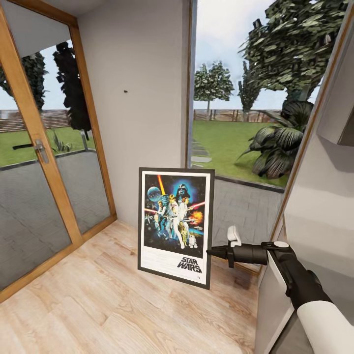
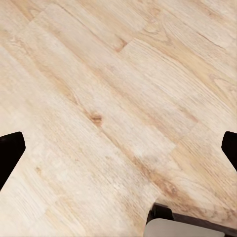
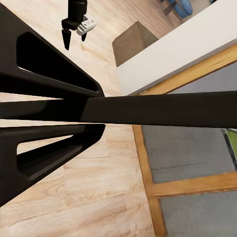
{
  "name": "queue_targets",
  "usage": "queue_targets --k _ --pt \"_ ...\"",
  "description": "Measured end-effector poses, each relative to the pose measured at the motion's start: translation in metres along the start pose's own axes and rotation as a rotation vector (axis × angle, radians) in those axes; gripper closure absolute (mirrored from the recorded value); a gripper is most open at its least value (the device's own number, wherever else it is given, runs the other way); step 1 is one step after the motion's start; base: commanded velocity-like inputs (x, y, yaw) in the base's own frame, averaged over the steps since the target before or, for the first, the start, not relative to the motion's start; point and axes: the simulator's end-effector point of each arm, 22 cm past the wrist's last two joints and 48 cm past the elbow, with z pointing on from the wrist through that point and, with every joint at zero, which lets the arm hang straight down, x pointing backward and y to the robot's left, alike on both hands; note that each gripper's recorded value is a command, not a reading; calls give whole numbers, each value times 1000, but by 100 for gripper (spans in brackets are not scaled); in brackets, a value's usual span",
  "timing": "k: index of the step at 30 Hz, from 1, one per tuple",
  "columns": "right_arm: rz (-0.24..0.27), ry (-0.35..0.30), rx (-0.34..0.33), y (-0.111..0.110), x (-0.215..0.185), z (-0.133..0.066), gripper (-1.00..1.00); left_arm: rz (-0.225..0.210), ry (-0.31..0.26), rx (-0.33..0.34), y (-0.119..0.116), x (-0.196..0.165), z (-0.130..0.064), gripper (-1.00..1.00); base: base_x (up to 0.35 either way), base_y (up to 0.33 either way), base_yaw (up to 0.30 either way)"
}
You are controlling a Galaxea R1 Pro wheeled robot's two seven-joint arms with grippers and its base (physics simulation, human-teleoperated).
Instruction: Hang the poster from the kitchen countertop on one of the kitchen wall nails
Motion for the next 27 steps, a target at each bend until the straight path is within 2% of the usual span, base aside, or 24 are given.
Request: queue_targets --k 14,27 --pt "0 0 1 0 1 0 100 1 -5 -1 1 -2 0 -100 8 11 0" --pt "0 0 0 1 1 0 100 1 -5 0 1 -1 0 -100 172 237 0"
